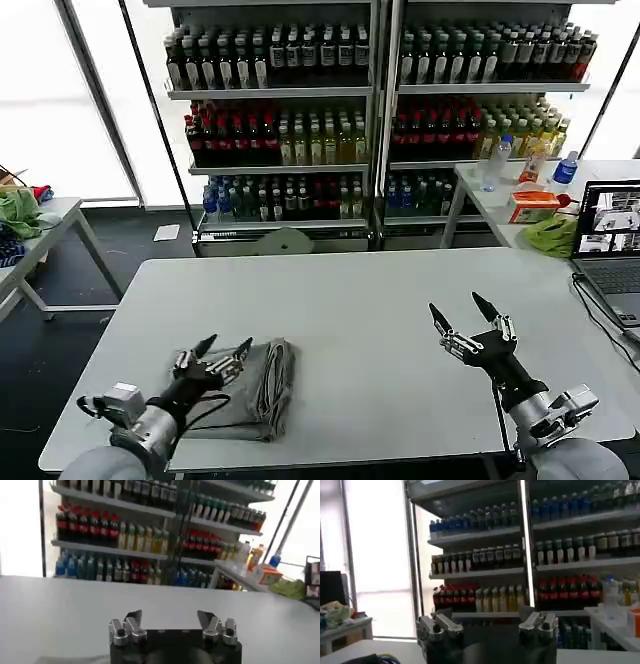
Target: Fold and organize the clothes.
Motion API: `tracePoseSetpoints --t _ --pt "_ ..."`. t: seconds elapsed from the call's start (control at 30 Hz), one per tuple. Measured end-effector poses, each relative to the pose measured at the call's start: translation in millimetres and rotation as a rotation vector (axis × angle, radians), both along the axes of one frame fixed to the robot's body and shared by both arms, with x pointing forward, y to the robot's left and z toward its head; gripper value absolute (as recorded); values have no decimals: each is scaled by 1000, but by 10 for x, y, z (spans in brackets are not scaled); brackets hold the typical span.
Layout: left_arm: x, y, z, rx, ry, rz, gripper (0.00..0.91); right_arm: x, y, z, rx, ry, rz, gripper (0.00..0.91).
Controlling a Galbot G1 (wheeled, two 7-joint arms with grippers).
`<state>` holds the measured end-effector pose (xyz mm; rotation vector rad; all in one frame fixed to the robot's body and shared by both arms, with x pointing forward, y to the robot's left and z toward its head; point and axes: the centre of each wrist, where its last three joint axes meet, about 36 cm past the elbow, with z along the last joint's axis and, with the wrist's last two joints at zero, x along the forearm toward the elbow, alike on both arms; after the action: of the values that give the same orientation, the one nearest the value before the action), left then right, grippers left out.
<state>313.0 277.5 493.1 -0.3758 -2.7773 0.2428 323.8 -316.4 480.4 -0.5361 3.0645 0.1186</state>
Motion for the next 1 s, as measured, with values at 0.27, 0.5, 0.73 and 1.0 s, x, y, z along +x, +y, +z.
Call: tracePoseSetpoints --t 0.27,0.5,0.73,1.0 --pt "-30 417 -130 25 0 113 907 -17 -3 -31 -8 14 10 907" --pt "-86 616 -480 -14 68 206 907 -3 -5 -40 -14 21 15 907" --pt "-92 703 -738 -52 118 268 907 22 14 -30 -18 21 17 907" --pt "-96 739 -980 -97 183 306 685 35 14 36 -27 9 21 907"
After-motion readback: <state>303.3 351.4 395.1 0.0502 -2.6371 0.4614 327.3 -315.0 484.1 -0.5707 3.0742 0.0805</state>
